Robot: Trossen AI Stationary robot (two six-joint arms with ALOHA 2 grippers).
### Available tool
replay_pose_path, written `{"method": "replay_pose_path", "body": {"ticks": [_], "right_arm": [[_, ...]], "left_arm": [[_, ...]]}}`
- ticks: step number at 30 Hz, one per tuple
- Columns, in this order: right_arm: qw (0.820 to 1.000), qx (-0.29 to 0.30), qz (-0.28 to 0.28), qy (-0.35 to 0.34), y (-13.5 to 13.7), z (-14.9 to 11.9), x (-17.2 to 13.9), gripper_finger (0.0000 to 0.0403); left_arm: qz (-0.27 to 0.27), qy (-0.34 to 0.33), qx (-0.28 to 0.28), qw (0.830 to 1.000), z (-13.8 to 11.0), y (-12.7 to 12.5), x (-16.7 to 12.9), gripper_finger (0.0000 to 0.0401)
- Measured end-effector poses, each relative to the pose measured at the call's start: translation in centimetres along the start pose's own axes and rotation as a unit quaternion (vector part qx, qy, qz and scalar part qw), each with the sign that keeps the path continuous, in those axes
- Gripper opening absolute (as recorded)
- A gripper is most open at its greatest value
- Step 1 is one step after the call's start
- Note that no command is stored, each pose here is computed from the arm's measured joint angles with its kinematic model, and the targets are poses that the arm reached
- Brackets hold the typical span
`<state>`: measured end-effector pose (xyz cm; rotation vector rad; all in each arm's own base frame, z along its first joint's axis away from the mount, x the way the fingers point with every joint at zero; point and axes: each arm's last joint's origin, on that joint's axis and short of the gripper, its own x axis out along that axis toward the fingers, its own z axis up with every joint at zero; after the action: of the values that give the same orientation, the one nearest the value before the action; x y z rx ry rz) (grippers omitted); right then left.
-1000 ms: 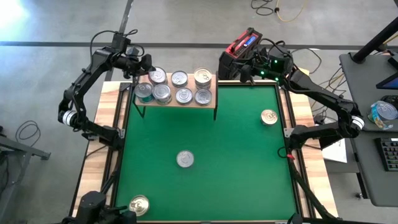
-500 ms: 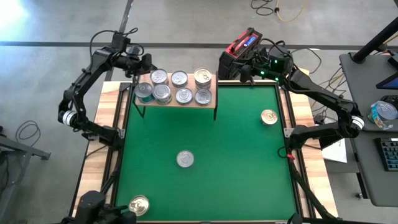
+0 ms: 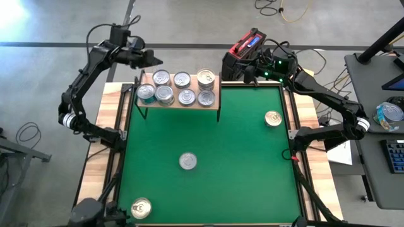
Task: Stack canned seafood by type on shelf
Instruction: Stack the center dark blue tuna can on top of the dark blue tuna can on the shelf
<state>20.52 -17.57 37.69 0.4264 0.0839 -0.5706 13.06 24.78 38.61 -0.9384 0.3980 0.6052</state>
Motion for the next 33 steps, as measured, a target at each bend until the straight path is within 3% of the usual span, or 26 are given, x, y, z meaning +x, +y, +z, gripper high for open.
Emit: {"method": "replay_pose_path", "body": {"ticks": [8,16,21,26,33], "right_arm": [[1.000,0.000,0.000,0.000,0.0,0.0,0.0,0.0189],[1.000,0.000,0.003,0.001,0.0,0.0,0.0,0.0182],[1.000,0.011,0.028,0.008,0.2,0.0,-0.2,0.0165],[0.998,0.034,0.044,0.035,0.3,-0.3,-0.3,0.0128],[0.987,0.058,0.020,0.147,-0.1,-2.0,-0.9,0.0037]], "left_arm": [[0.016,-0.049,0.111,0.992,1.0,-4.0,-1.5,0.0248],[0.026,-0.007,0.148,0.989,-0.1,-4.7,-1.9,0.0236],[0.024,0.004,0.195,0.980,-1.7,-7.1,-1.5,0.0232],[0.052,0.001,0.240,0.969,-3.8,-10.0,-1.2,0.0232],[0.008,0.028,0.272,0.962,-6.1,-12.7,-0.6,0.0232]]}}
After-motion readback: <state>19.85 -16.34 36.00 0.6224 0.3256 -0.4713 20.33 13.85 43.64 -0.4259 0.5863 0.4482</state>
